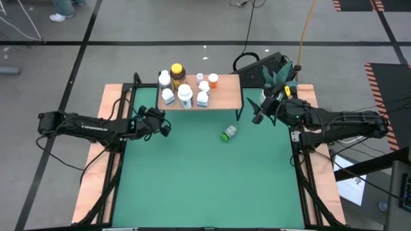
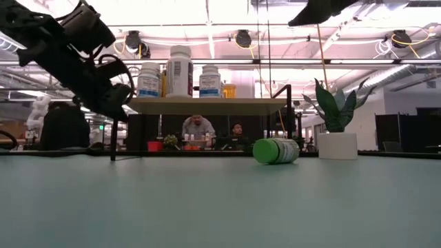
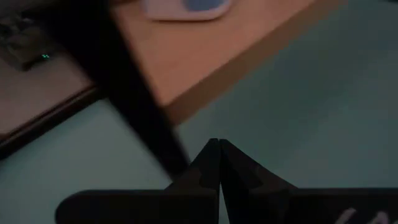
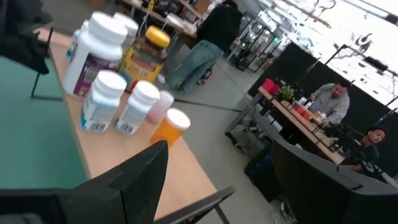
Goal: Pick and place medicine bottles onto shelf by color
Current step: Put the green medicine bottle on the shelf
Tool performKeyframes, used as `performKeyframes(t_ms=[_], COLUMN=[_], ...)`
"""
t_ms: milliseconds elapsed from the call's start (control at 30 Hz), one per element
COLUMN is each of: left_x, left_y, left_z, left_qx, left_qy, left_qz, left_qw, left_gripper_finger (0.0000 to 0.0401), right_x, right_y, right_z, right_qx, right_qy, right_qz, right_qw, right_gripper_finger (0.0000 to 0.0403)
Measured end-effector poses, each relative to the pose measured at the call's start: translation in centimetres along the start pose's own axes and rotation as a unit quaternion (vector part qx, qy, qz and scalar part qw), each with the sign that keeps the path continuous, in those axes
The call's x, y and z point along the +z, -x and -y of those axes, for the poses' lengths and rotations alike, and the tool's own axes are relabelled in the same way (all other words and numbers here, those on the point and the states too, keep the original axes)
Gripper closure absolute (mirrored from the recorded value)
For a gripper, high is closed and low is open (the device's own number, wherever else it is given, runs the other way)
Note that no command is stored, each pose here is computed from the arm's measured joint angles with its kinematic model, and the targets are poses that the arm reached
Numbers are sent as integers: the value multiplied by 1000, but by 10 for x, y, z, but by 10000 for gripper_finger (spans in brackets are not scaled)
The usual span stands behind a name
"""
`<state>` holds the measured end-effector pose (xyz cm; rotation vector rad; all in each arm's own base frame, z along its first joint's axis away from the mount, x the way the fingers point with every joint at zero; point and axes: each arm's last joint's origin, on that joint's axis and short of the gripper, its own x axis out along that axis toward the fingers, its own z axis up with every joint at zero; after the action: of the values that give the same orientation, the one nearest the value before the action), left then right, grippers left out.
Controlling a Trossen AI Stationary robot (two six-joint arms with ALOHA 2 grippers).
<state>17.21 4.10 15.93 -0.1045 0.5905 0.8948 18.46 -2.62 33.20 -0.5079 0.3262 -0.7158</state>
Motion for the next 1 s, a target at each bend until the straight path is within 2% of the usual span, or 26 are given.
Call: performKeyframes(t_ms=[100, 167, 233, 300, 400, 533, 633, 767, 1000], left_x=[6, 13, 20, 24, 35, 46, 48, 46, 44], left_y=[3, 10, 17, 25, 36, 49, 56, 61, 59], left_z=[6, 14, 22, 29, 38, 48, 54, 58, 57], left_qx=[-60, -115, -160, -181, -208, -237, -255, -265, -251], left_qy=[0, -8, -26, -46, -69, -108, -139, -168, -166], left_qz=[-5, -11, -7, 3, 28, 65, 91, 110, 117], left_qw=[998, 993, 987, 982, 975, 963, 953, 943, 946], left_gripper_finger=[398, 398, 398, 398, 398, 388, 361, 305, 209], right_x=[-5, -9, -12, -14, -25, -42, -44, -49, -63], right_y=[0, 1, 3, -2, -18, -39, -53, -67, -84], right_z=[-4, -10, -17, -29, -53, -95, -115, -128, -139], right_qx=[34, 103, 204, 276, 319, 394, 407, 414, 424], right_qy=[14, 17, 2, -24, 0, 54, 78, 105, 161], right_qz=[-12, -12, -1, -3, -65, -111, -122, -145, -161], right_qw=[999, 994, 979, 961, 946, 911, 902, 892, 877], right_gripper_finger=[122, 122, 122, 122, 122, 122, 122, 122, 121])
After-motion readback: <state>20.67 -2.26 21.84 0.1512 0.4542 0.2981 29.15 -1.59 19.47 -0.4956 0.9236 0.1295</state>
